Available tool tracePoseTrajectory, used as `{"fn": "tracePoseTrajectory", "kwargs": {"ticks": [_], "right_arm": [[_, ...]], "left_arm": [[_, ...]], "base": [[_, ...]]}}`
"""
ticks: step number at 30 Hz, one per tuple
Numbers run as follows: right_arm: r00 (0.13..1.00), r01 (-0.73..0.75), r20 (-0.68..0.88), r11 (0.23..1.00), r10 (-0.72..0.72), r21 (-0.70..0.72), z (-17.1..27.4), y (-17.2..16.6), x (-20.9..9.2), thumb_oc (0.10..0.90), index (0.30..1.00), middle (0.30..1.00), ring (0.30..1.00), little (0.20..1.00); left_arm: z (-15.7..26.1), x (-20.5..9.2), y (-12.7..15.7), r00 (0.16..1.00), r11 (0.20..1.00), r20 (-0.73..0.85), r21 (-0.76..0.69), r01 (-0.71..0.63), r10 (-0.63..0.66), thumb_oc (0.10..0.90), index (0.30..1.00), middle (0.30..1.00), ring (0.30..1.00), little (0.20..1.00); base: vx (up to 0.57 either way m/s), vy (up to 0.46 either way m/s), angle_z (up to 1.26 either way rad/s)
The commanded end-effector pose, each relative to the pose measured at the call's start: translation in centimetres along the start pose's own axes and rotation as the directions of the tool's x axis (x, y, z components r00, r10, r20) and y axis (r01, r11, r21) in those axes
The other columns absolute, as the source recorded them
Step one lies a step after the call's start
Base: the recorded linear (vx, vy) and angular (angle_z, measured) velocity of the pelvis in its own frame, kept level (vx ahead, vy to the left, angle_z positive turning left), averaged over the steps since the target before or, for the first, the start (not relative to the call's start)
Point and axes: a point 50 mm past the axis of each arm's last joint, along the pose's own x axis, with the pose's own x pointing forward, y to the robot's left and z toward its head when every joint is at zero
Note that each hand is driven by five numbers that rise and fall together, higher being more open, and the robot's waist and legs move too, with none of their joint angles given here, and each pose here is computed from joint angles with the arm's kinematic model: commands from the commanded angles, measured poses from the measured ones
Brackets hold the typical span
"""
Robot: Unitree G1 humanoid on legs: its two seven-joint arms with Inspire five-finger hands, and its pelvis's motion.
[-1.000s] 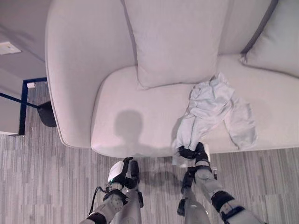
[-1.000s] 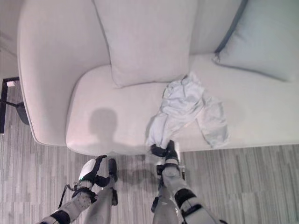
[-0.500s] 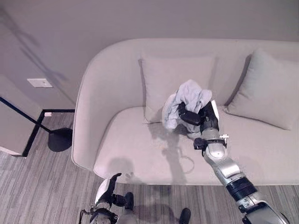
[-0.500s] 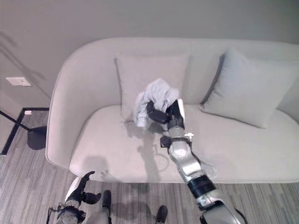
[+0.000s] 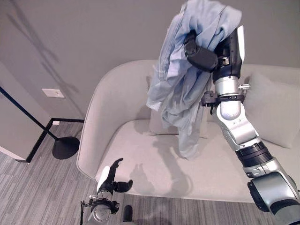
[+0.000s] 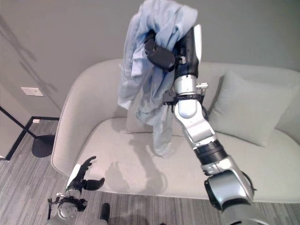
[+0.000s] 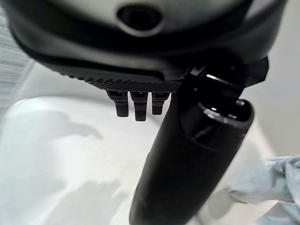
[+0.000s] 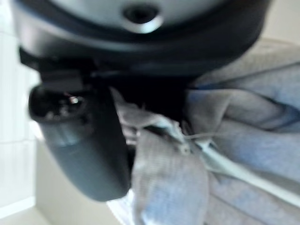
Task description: Hang the clothes on the sofa on the clothes rack.
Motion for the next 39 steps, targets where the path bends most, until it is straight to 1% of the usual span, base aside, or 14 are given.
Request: {"fn": "tracePoseTrajectory", "kwargs": {"ticks": [1, 6, 8, 13, 21, 25, 26, 27, 28, 29, 30, 32, 36, 39], "right_arm": [[0.944, 0.025, 0.324, 0.992, -0.065, 0.127, 7.2, 0.2, 3.1, 0.400, 0.300, 0.300, 0.300, 0.300], [0.933, -0.046, 0.357, 0.975, -0.036, 0.219, 8.2, 1.5, 2.3, 0.400, 0.300, 0.300, 0.300, 0.300], [0.929, -0.114, 0.371, 0.952, 0.000, 0.285, 8.7, 2.6, 1.8, 0.400, 0.300, 0.300, 0.300, 0.300], [0.926, -0.181, 0.375, 0.921, 0.042, 0.345, 9.0, 4.0, 1.1, 0.400, 0.300, 0.300, 0.300, 0.300], [0.921, -0.292, 0.375, 0.821, 0.104, 0.490, 9.9, 7.2, 0.0, 0.400, 0.300, 0.300, 0.300, 0.300], [0.924, -0.323, 0.365, 0.749, 0.117, 0.579, 10.4, 9.0, -0.7, 0.400, 0.300, 0.300, 0.300, 0.300], [0.923, -0.324, 0.365, 0.749, 0.117, 0.578, 10.4, 9.0, -0.7, 0.400, 0.300, 0.300, 0.300, 0.300], [0.925, -0.331, 0.363, 0.714, 0.115, 0.618, 10.7, 9.7, -0.9, 0.400, 0.300, 0.300, 0.300, 0.300], [0.925, -0.331, 0.363, 0.714, 0.115, 0.617, 10.7, 9.7, -0.9, 0.400, 0.300, 0.300, 0.300, 0.300], [0.926, -0.333, 0.358, 0.703, 0.118, 0.629, 10.8, 10.0, -1.0, 0.400, 0.300, 0.300, 0.300, 0.300], [0.928, -0.330, 0.356, 0.690, 0.112, 0.644, 11.0, 10.2, -1.0, 0.400, 0.300, 0.300, 0.300, 0.300], [0.931, -0.328, 0.346, 0.685, 0.118, 0.650, 11.0, 10.5, -1.1, 0.400, 0.300, 0.300, 0.300, 0.300], [0.933, -0.320, 0.342, 0.696, 0.114, 0.642, 10.8, 10.3, -1.0, 0.400, 0.300, 0.300, 0.300, 0.300], [0.940, -0.297, 0.326, 0.721, 0.104, 0.626, 10.2, 9.6, -0.8, 0.400, 0.300, 0.300, 0.300, 0.300]], "left_arm": [[4.6, 2.6, 2.5, 0.955, 0.983, 0.233, -0.042, -0.178, 0.183, 0.800, 0.900, 0.900, 0.900, 0.900], [7.8, 3.5, 4.0, 0.879, 0.943, 0.340, -0.134, -0.306, 0.334, 0.800, 0.900, 0.900, 0.900, 0.900], [11.1, 3.9, 4.9, 0.801, 0.912, 0.436, -0.214, -0.351, 0.411, 0.800, 0.900, 0.900, 0.900, 0.900], [13.9, 4.0, 4.7, 0.753, 0.900, 0.496, -0.291, -0.325, 0.432, 0.800, 0.900, 0.900, 0.900, 0.900], [18.6, 4.1, 0.8, 0.731, 0.926, 0.591, -0.344, -0.154, 0.341, 0.800, 0.900, 0.900, 0.900, 0.900], [20.8, 4.2, -2.7, 0.776, 0.914, 0.581, -0.405, 0.013, 0.246, 0.800, 0.900, 0.900, 0.900, 0.900], [20.9, 4.2, -2.8, 0.775, 0.914, 0.581, -0.406, 0.014, 0.246, 0.800, 0.900, 0.900, 0.900, 0.900], [21.4, 4.1, -4.5, 0.809, 0.889, 0.560, -0.445, 0.111, 0.180, 0.800, 0.900, 0.900, 0.900, 0.900], [21.4, 4.1, -4.5, 0.809, 0.888, 0.560, -0.446, 0.112, 0.179, 0.769, 0.853, 0.853, 0.853, 0.853], [21.5, 4.1, -5.2, 0.827, 0.871, 0.544, -0.466, 0.155, 0.144, 0.486, 0.429, 0.429, 0.429, 0.429], [21.4, 4.0, -6.2, 0.851, 0.827, 0.518, -0.515, 0.226, 0.091, 0.400, 0.300, 0.300, 0.300, 0.300], [21.6, 3.8, -6.5, 0.861, 0.767, 0.505, -0.573, 0.288, 0.054, 0.400, 0.300, 0.300, 0.300, 0.300], [21.3, 3.4, -6.5, 0.858, 0.750, 0.512, -0.581, 0.316, 0.035, 0.400, 0.300, 0.300, 0.300, 0.300], [20.0, 3.7, -5.6, 0.881, 0.757, 0.469, -0.598, 0.264, 0.064, 0.400, 0.300, 0.300, 0.300, 0.300]], "base": [[0.00, 0.000, 0.00], [0.00, -0.005, -0.05], [0.00, -0.005, -0.18], [-0.01, -0.002, -0.05], [-0.01, -0.005, -0.08], [0.00, -0.004, -0.04], [0.00, -0.013, -0.08], [0.00, -0.010, -0.07], [0.01, -0.015, -0.08], [0.00, -0.016, -0.13], [0.00, -0.022, -0.14], [0.00, -0.016, -0.10], [0.00, -0.004, -0.01], [0.00, -0.019, -0.04]]}}
